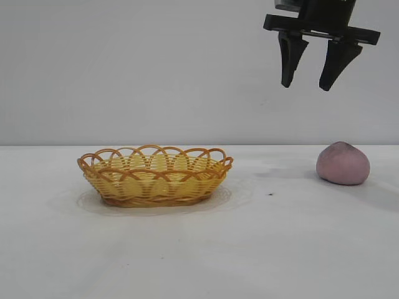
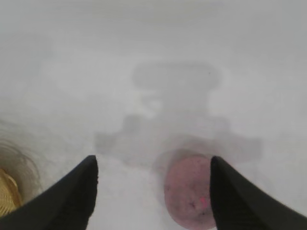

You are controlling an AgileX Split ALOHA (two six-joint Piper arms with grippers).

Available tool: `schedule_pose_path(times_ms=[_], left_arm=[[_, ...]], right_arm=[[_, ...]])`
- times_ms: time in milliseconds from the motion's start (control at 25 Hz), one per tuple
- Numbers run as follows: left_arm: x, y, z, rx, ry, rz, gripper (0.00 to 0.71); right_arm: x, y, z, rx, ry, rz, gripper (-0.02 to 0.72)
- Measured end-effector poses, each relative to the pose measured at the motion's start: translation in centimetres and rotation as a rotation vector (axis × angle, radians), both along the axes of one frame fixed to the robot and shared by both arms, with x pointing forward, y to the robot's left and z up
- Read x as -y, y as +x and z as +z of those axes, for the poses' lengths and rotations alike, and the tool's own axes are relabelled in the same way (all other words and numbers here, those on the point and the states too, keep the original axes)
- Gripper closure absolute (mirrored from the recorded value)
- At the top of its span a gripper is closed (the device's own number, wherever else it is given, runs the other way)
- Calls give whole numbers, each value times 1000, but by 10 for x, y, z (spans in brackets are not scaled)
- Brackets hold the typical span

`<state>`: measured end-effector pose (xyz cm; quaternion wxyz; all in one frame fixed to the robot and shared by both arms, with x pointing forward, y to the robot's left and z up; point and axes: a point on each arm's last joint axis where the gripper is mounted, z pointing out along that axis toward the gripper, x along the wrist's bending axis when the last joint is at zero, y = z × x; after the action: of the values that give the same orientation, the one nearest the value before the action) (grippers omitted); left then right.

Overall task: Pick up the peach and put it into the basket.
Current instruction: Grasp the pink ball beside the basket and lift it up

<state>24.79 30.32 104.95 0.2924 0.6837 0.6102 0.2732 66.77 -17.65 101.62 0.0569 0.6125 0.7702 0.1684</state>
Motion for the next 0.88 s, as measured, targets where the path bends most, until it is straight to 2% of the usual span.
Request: schedule_pose_path(times_ms=[120, 200, 880], left_arm=[[-1, -11, 2, 162, -21, -2, 233], [-2, -16, -4, 201, -25, -3, 233], [-2, -17, -6, 214, -24, -8, 233]], right_arm=[[0, 0, 0, -2, 0, 0, 251], [0, 0, 0, -4, -1, 1, 251], [1, -2, 0, -25, -13, 5, 251]])
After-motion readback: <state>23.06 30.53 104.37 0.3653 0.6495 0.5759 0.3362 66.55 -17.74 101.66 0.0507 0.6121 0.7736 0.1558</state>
